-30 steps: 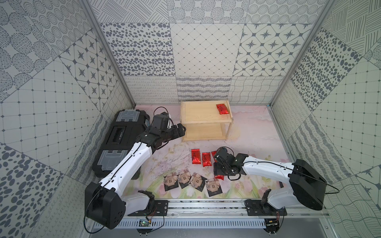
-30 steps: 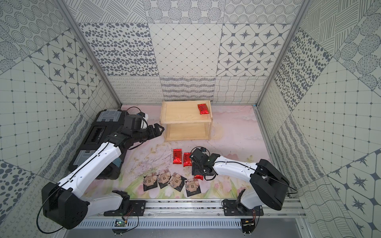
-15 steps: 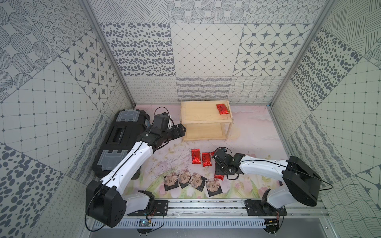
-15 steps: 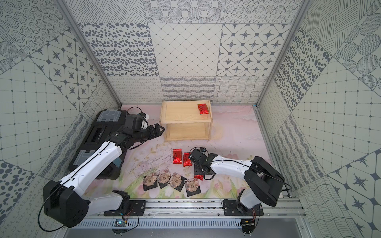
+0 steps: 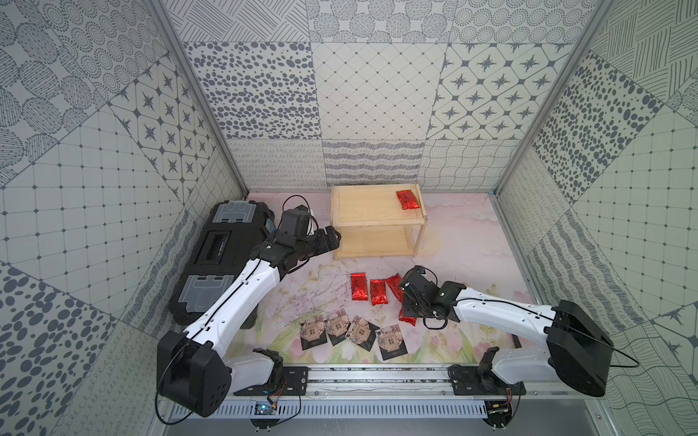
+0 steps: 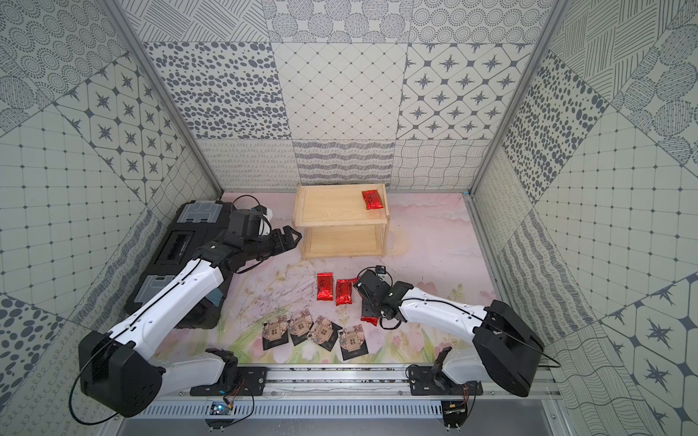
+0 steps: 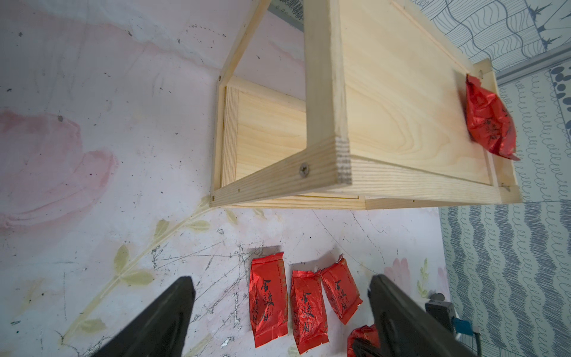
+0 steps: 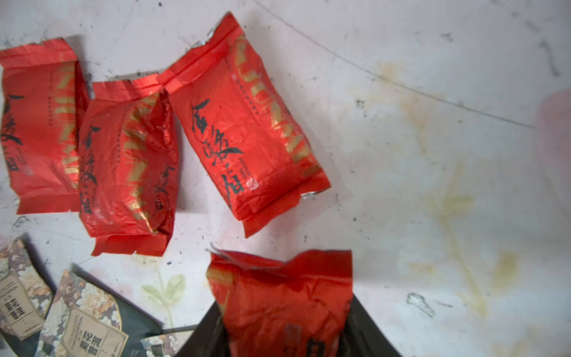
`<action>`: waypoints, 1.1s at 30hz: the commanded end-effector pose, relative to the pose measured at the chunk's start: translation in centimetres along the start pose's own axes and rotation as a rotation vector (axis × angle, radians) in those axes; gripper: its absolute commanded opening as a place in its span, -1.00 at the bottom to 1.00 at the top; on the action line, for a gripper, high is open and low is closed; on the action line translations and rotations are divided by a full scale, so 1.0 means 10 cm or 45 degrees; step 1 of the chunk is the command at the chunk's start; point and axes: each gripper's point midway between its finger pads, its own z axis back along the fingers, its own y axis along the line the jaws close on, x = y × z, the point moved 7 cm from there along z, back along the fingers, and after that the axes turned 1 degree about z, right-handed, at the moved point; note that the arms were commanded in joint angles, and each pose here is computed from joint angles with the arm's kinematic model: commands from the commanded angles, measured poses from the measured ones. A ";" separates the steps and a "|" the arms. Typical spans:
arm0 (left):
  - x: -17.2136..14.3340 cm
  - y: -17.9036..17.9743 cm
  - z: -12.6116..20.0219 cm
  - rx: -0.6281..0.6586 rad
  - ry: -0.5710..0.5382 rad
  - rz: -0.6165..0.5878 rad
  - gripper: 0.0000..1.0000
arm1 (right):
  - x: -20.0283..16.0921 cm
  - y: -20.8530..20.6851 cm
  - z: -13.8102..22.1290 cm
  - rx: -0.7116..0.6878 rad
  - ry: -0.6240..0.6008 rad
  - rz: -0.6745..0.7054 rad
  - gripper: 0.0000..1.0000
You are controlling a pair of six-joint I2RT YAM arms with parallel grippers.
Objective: Place the tea bags on the shelf by color
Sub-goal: Pick up the tea bag from the center of the board, then place the tea bag on the shelf.
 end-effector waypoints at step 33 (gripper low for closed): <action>0.32 -0.15 -0.09 -0.011 -0.064 -0.025 0.88 | 2.99 1.08 1.23 0.054 -0.812 0.753 -0.03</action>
